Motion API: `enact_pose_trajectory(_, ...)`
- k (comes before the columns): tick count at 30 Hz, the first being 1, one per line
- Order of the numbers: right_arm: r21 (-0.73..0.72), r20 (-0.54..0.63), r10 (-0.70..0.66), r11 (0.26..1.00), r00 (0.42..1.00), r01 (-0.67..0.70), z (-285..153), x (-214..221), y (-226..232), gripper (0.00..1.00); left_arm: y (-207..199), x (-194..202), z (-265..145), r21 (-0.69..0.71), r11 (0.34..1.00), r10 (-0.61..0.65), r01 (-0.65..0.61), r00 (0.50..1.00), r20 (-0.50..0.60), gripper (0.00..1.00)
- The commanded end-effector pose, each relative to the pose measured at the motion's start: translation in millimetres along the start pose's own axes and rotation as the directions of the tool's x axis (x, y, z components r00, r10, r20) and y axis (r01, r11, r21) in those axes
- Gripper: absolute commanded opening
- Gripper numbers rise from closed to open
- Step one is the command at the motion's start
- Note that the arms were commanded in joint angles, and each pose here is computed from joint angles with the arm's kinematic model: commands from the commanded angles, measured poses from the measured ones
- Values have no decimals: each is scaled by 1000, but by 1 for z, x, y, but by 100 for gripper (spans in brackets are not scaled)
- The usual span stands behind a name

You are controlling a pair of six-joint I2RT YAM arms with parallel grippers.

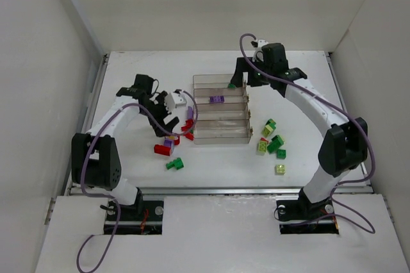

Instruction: Sort the legos into containers by color

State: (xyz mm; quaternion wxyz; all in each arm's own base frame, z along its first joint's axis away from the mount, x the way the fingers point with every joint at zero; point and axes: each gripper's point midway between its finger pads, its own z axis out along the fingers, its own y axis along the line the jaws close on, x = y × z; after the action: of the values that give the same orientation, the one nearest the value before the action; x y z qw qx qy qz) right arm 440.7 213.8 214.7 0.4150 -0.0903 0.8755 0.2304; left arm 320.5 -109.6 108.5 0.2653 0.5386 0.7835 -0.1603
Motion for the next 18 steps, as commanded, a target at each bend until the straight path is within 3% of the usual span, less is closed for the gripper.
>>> enact_pose_trajectory(1, 22, 45, -8, 1000, 999, 7, -21, -8, 19, 96, -54, 11, -15, 103, 993, -50, 55, 998, -47, 100)
enact_pose_trajectory(9, 7, 15, -9, 1000, 1000, 9, -31, 21, 53, 96, -72, 4, 13, -73, 978, -203, 197, 976, -83, 100)
enact_pose_trajectory(13, 20, 23, -34, 999, 999, 33, -43, 26, 64, 96, -66, 22, 25, -191, 958, -248, 212, 950, -188, 99)
enact_pose_trajectory(16, 29, 37, -39, 999, 999, 38, -55, 29, 69, 96, -45, 34, 23, -331, 923, -270, 196, 943, -193, 97)
enact_pose_trajectory(18, 34, 29, -44, 999, 999, 43, -58, 37, 69, 96, -42, 28, 20, -340, 922, -253, 183, 952, -173, 97)
